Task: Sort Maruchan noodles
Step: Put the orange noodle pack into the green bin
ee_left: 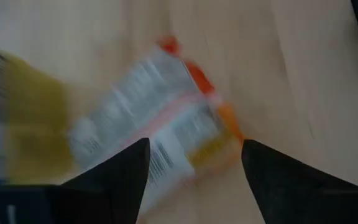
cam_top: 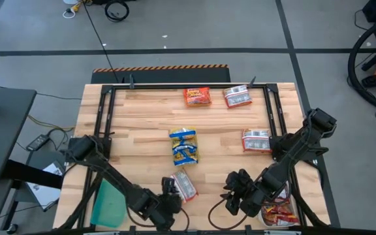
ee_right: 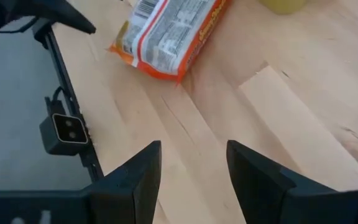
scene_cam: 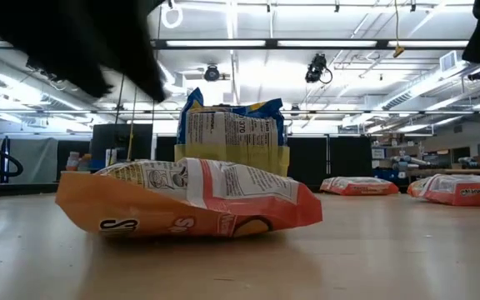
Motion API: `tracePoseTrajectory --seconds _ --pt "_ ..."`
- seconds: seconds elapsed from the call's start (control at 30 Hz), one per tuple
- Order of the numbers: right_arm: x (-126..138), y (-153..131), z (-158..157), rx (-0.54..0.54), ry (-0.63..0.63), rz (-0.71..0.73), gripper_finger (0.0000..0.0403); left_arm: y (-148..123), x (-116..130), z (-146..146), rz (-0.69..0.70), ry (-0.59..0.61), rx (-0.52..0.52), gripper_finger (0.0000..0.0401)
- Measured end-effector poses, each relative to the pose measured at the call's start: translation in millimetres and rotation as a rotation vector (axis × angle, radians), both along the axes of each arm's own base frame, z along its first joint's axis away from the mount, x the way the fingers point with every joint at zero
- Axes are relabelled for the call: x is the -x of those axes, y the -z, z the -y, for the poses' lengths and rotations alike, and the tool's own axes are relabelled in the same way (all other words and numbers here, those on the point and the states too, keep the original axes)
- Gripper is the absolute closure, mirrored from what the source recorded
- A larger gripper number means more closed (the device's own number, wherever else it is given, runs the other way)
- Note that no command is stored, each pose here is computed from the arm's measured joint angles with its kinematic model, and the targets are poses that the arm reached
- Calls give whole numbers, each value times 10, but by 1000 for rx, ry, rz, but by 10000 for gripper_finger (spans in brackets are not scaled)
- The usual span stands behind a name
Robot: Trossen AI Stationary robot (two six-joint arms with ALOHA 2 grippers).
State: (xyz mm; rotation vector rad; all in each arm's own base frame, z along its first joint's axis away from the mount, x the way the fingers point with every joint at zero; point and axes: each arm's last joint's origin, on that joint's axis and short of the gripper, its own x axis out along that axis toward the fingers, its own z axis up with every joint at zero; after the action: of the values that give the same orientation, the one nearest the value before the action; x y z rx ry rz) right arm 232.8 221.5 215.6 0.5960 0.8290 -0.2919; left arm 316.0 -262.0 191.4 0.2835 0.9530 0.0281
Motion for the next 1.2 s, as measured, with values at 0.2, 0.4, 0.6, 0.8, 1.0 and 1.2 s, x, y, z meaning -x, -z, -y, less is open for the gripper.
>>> tracePoseTrajectory --seconds 0.2,0.4,0.6,0.8,1.0,1.2 --pt "20 18 23 30 1 -25 216 57 -7 110 120 -31 -62 146" --pt "42 32 83 131 45 -10 216 293 -112 201 163 -22 -74 146" --pt "40 37 113 150 70 -11 216 458 -97 107 37 -68 -71 147" --pt "60 37 94 145 70 -8 216 374 90 33 -140 -109 -42 147" --pt "80 32 71 158 69 10 216 183 356 174 -230 -28 -92 147" --pt "119 30 24 163 38 14 216 193 574 252 -288 128 -264 147"
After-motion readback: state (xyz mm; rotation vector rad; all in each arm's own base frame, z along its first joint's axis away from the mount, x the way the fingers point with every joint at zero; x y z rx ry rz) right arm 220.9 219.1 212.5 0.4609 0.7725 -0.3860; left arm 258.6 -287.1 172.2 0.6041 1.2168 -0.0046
